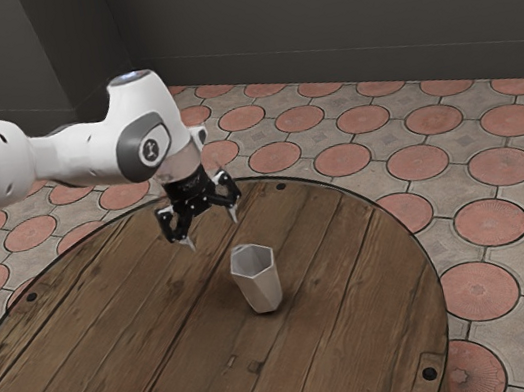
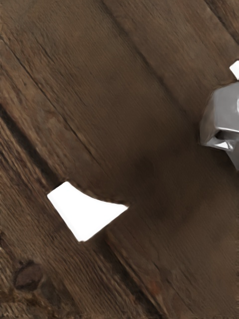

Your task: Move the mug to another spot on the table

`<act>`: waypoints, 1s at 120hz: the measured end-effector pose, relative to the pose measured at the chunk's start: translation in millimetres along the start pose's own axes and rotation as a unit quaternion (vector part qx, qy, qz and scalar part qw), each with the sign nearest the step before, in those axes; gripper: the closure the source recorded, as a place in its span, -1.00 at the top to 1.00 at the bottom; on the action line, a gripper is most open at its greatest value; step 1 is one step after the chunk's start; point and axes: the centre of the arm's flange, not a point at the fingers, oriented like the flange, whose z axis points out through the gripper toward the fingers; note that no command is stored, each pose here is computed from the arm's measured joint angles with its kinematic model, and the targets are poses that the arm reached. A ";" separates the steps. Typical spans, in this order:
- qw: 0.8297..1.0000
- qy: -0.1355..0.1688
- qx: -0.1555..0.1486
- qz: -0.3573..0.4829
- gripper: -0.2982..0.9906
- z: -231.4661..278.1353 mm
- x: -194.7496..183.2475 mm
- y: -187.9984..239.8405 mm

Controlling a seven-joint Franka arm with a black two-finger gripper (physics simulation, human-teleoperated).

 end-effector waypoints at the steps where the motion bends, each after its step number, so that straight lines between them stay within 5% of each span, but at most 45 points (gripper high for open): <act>1: 1.000 -0.001 0.001 -0.003 0.54 2.4 0.1 0.4; 68: 0.992 -0.026 0.028 -0.120 0.50 88.2 -3.4 22.6; 120: 0.989 -0.024 0.029 -0.146 -0.11 92.2 -1.9 25.6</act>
